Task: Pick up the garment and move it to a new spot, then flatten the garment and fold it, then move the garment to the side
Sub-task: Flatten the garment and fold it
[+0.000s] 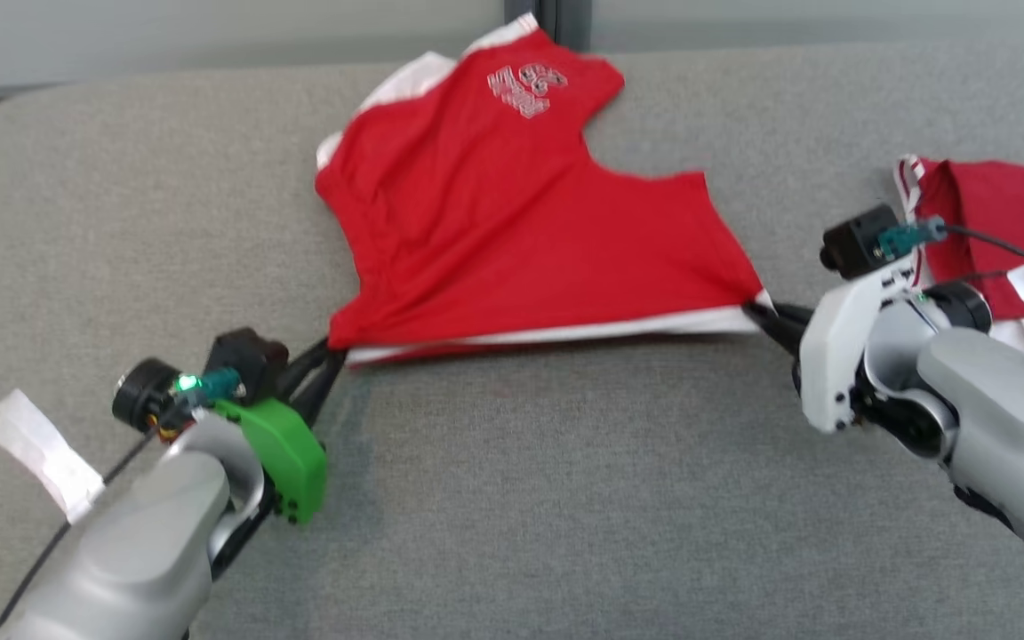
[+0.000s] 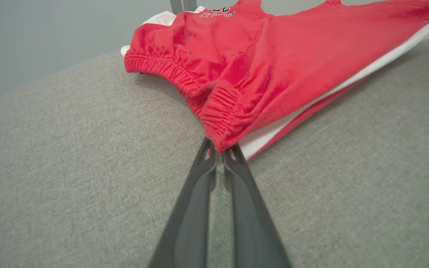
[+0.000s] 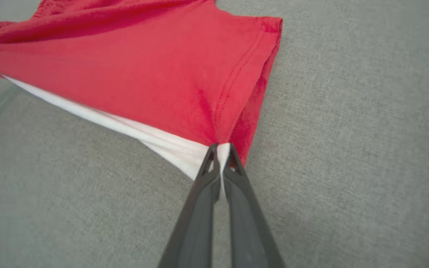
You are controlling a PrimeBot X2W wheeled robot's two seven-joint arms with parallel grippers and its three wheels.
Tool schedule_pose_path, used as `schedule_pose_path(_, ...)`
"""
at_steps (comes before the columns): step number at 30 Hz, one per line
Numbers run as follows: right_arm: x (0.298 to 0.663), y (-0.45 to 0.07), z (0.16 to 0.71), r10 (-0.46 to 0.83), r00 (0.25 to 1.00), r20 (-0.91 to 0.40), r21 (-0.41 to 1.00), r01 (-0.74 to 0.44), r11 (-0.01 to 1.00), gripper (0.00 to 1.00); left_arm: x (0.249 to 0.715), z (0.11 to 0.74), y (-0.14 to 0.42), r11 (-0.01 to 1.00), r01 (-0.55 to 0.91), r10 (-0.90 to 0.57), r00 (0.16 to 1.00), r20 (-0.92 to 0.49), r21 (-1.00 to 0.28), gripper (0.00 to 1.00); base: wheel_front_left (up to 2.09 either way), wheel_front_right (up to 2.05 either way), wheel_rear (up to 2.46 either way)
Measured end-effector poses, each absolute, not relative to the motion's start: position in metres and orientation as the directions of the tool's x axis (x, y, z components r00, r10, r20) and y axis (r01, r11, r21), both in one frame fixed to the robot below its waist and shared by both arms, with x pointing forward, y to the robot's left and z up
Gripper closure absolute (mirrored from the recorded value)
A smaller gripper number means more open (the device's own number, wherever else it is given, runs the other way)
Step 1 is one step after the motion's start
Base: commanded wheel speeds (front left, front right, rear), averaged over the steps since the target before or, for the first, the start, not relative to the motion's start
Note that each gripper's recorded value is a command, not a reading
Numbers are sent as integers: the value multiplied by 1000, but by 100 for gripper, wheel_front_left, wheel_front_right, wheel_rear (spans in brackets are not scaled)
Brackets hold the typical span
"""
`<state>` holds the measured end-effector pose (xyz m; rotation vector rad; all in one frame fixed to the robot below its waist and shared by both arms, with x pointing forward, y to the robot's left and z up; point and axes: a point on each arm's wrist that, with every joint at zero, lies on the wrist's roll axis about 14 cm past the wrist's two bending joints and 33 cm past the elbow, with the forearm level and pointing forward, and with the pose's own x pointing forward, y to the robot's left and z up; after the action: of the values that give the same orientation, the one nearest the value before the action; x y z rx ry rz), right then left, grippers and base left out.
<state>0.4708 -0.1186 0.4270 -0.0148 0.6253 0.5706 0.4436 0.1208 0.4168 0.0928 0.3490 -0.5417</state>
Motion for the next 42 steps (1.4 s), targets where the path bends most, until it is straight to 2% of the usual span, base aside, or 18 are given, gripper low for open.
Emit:
schedule_pose_path(9, 403, -132, 435, 521, 541, -660, 209, -534, 819, 100, 378, 421, 118, 813, 582, -541, 761, -357, 7, 100, 0, 0, 0)
schedule_pose_path(14, 363, -142, 435, 522, 449, -725, 256, -528, 810, 100, 341, 423, 111, 795, 607, -569, 736, -366, -15, 100, 0, 0, 0)
schedule_pose_path(19, 337, -151, 442, 518, 373, -770, 271, -543, 794, 100, 308, 424, 103, 771, 634, -603, 696, -389, -59, 100, 0, 0, 0)
schedule_pose_path(21, 337, -154, 447, 516, 366, -774, 266, -551, 791, 100, 302, 426, 103, 763, 644, -608, 689, -394, -52, 100, 0, 0, 0)
schedule_pose_path(25, 361, -154, 467, 516, 411, -751, 223, -579, 785, 100, 314, 445, 103, 784, 620, -594, 729, -340, -39, 100, 0, 0, 0)
schedule_pose_path(34, 447, -130, 515, 543, 510, -667, 148, -624, 767, 100, 366, 477, 107, 828, 560, -547, 805, -230, -9, 100, 0, 0, 0)
schedule_pose_path(42, 522, -102, 524, 544, 534, -648, 124, -630, 766, 100, 402, 466, 114, 867, 496, -494, 845, -205, -44, 100, 0, 0, 0)
